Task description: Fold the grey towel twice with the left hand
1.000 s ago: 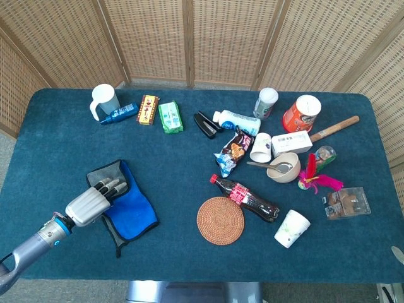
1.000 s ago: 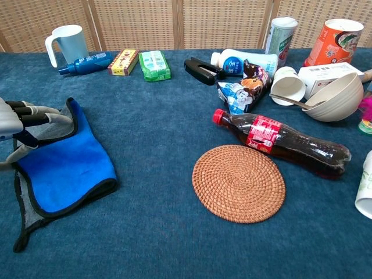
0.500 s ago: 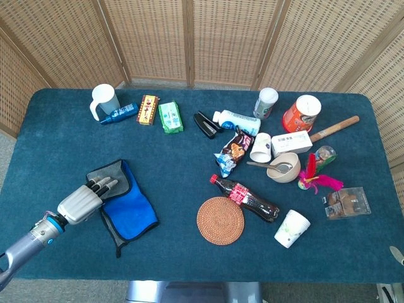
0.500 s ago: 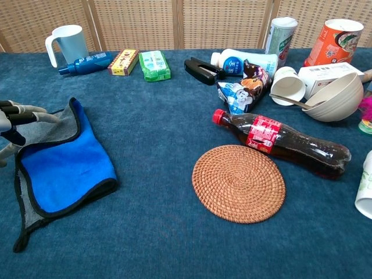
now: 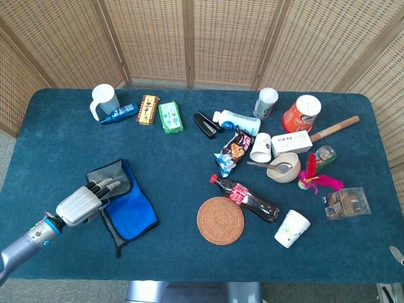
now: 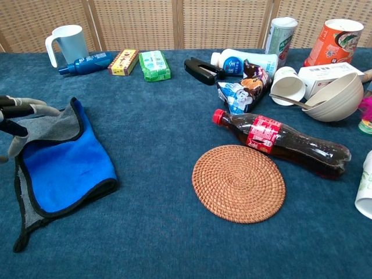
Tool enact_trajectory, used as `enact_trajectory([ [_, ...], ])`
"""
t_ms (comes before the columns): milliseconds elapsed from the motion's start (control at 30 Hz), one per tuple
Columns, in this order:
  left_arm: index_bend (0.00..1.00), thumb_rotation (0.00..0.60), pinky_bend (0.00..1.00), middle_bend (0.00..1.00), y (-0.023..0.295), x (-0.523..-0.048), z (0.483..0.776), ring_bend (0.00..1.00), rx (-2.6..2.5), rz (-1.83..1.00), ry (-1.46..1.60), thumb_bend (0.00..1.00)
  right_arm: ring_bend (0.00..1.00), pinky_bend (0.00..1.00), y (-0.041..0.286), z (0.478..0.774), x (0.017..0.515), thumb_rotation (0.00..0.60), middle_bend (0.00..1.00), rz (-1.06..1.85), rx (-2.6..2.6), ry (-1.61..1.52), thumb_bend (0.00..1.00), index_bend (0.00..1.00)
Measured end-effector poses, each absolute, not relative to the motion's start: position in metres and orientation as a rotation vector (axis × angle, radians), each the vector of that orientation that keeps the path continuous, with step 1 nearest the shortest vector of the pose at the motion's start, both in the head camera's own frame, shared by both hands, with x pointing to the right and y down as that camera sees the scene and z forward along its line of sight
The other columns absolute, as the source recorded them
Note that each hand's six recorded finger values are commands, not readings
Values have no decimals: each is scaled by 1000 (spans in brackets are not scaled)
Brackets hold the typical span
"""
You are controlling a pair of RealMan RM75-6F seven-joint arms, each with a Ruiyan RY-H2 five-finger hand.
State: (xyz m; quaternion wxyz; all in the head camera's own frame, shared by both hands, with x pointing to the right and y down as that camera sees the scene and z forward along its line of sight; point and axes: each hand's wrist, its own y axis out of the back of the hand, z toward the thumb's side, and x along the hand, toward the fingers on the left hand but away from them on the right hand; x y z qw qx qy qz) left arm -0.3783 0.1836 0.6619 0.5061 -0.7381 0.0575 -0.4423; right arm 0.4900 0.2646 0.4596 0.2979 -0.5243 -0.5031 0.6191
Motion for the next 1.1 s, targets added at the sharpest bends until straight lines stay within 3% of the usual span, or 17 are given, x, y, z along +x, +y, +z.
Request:
enact_trajectory([
  [300, 602, 600, 212, 0, 180, -382, 648, 0, -1799, -972, 181, 445, 0, 0, 265, 460, 489, 600, 0, 1645, -1393, -1334, 0, 0],
  [533, 389, 600, 124, 0, 168, -381, 653, 0, -1709, -993, 181, 442, 0, 0, 265, 460, 488, 600, 0, 1645, -1399, -1329, 0, 0],
  [800, 327, 600, 106, 0, 142, -358, 664, 0, -1668, -1022, 184, 438, 0, 0, 265, 459, 489, 600, 0, 1642, -1396, -1336, 0, 0],
  [1100, 322, 600, 109, 0, 106, -318, 675, 0, -1638, -1041, 195, 439, 0, 0, 265, 458, 491, 600, 0, 1643, -1396, -1345, 0, 0],
])
